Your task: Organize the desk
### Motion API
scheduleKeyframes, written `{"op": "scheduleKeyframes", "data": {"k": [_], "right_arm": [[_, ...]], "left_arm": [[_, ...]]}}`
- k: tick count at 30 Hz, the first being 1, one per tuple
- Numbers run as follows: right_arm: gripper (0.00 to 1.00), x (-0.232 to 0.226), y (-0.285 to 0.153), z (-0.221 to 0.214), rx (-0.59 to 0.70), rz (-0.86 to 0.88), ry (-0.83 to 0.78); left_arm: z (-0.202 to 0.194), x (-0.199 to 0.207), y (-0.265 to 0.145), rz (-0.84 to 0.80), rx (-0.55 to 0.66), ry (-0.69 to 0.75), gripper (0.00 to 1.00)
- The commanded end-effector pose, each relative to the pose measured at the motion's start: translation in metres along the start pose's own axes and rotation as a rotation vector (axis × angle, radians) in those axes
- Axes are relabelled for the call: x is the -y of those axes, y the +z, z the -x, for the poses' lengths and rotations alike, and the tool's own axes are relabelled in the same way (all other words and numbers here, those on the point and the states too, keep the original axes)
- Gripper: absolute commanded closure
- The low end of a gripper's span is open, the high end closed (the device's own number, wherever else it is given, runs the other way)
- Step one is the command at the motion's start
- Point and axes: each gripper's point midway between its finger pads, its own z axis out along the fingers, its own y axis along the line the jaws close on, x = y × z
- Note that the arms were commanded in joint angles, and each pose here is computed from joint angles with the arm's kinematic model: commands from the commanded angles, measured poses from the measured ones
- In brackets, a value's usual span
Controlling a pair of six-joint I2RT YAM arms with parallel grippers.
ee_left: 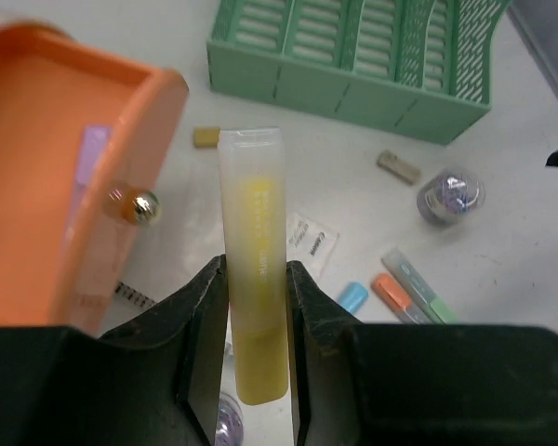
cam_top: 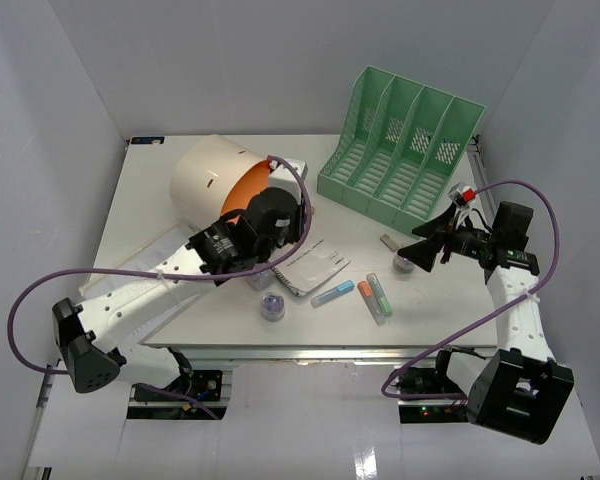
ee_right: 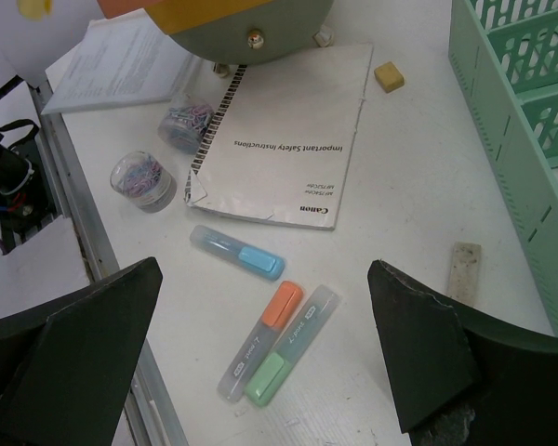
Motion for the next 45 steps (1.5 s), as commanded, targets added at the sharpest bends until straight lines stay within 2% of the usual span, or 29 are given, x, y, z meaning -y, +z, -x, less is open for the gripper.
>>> {"op": "scheduleKeyframes", "data": {"k": [1, 7, 11, 15, 20, 21, 26, 31, 34, 39, 45], "right_arm": [[0.01, -0.004, 0.001, -0.002, 0.008, 0.035, 0.003], [0.01, -0.007, 0.001, -0.004, 0.011, 0.064, 0.016], [0.01, -0.007, 0.002, -0.006, 0.009, 0.067, 0.017], [0.01, -0.009, 0.002, -0.007, 0.010, 0.076, 0.014], [0.01, -0.007, 0.002, -0.009, 0.004, 0.077, 0.020], [0.01, -0.006, 0.002, -0.010, 0.001, 0.074, 0.023], [0.01, -0.005, 0.003, -0.014, -0.008, 0.073, 0.030], [0.01, -0.003, 0.003, -0.019, -0.036, 0.087, 0.039], [0.01, 0.002, 0.005, -0.026, -0.072, 0.074, 0.028], [0.00, 0.017, 0.016, -0.058, -0.230, -0.050, 0.002], [0.03, 0.032, 0.033, -0.097, -0.431, -0.242, -0.047]], "left_arm": [[0.094, -0.029, -0.018, 0.008, 0.243, 0.106, 1.00], [0.128, -0.075, -0.006, 0.131, 0.307, 0.188, 1.00], [0.122, -0.118, 0.006, 0.299, 0.289, 0.270, 1.00], [0.116, -0.122, 0.015, 0.279, 0.284, 0.291, 0.96], [0.100, -0.125, 0.029, 0.282, 0.242, 0.304, 0.85], [0.096, -0.126, 0.031, 0.285, 0.232, 0.306, 0.82], [0.070, -0.134, 0.039, 0.302, 0.180, 0.313, 0.47], [0.063, -0.136, 0.038, 0.291, 0.159, 0.307, 0.04], [0.058, -0.133, 0.037, 0.266, 0.153, 0.298, 0.02], [0.056, -0.123, 0.018, 0.182, 0.188, 0.272, 0.02], [0.055, -0.119, -0.040, 0.078, 0.343, 0.229, 0.02]]}}
